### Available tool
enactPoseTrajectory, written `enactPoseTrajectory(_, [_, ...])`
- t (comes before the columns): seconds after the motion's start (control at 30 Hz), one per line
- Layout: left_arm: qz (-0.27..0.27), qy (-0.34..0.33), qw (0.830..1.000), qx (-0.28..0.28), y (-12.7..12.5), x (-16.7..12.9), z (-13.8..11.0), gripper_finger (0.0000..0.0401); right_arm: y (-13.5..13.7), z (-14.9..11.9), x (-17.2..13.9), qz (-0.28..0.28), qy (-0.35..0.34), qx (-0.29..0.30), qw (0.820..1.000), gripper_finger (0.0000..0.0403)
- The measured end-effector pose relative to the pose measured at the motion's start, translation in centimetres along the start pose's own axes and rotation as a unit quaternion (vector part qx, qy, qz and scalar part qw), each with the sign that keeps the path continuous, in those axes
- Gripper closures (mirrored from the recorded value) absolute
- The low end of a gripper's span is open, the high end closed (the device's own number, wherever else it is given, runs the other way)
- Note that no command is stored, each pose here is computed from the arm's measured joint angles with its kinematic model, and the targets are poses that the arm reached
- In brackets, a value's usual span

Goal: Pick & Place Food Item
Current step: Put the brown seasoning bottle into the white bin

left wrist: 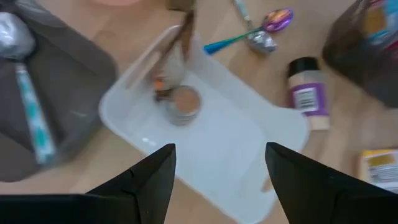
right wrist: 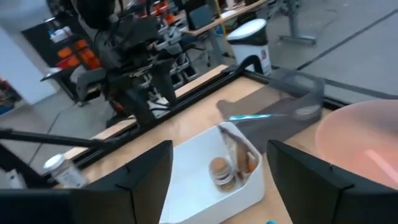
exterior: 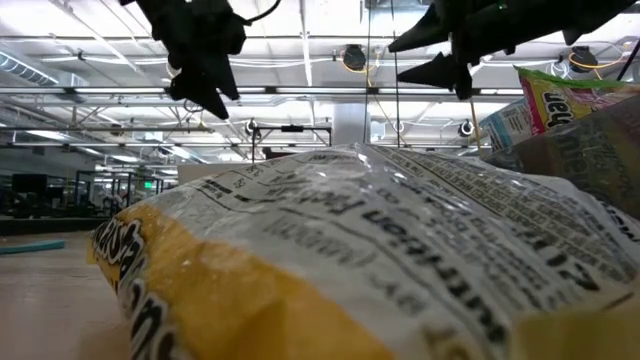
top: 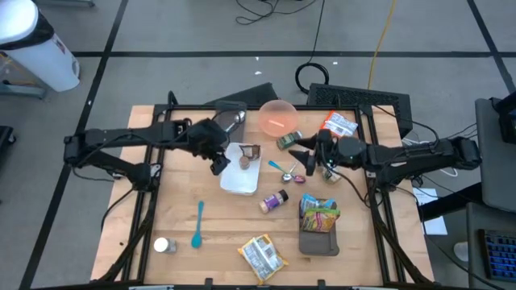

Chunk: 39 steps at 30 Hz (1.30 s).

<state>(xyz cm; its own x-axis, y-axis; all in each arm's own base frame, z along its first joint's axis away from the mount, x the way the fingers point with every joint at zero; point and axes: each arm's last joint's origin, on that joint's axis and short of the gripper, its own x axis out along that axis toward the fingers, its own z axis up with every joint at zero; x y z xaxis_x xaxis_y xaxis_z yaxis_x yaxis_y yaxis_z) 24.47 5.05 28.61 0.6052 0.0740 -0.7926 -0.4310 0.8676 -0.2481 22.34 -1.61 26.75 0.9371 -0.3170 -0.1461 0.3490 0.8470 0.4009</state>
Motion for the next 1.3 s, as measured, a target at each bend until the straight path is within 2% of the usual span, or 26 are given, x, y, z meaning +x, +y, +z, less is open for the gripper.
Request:
enactPoseTrajectory(0.2, [-0.010, 0.028, 0.999, 0.037, 1.2, 0.9, 0.2, 0.0178, -0.6, 0.3, 0.2, -0.013, -0.009, 0.011, 1.000, 0.0177])
enactPoseTrajectory(0.5, [-0.013, 0.074, 0.993, 0.091, 1.3, 4.9, 0.4, 0.0226, -0.9, 0.8, 0.3, -0.014, -0.025, -0.001, 1.000, 0.0234])
enactPoseTrajectory(0.63, [0.021, 0.091, 0.991, 0.094, 1.7, 6.2, 0.2, 0.0231, -0.9, 0.7, 0.3, -0.015, -0.023, -0.006, 1.000, 0.0247])
enactPoseTrajectory(0.83, [0.044, 0.108, 0.986, 0.115, 1.9, 7.7, 0.1, 0.0231, -0.9, 0.6, 0.3, -0.018, -0.016, -0.008, 1.000, 0.0259])
enactPoseTrajectory(0.97, [0.045, 0.119, 0.983, 0.135, 1.8, 8.6, -0.1, 0.0231, -0.9, 0.6, 0.3, -0.018, -0.016, -0.009, 1.000, 0.0267])
enactPoseTrajectory(1.3, [0.037, 0.091, 0.981, 0.168, 0.9, 9.7, 0.2, 0.0231, -1.0, 0.5, 0.3, -0.020, -0.009, -0.010, 1.000, 0.0284])
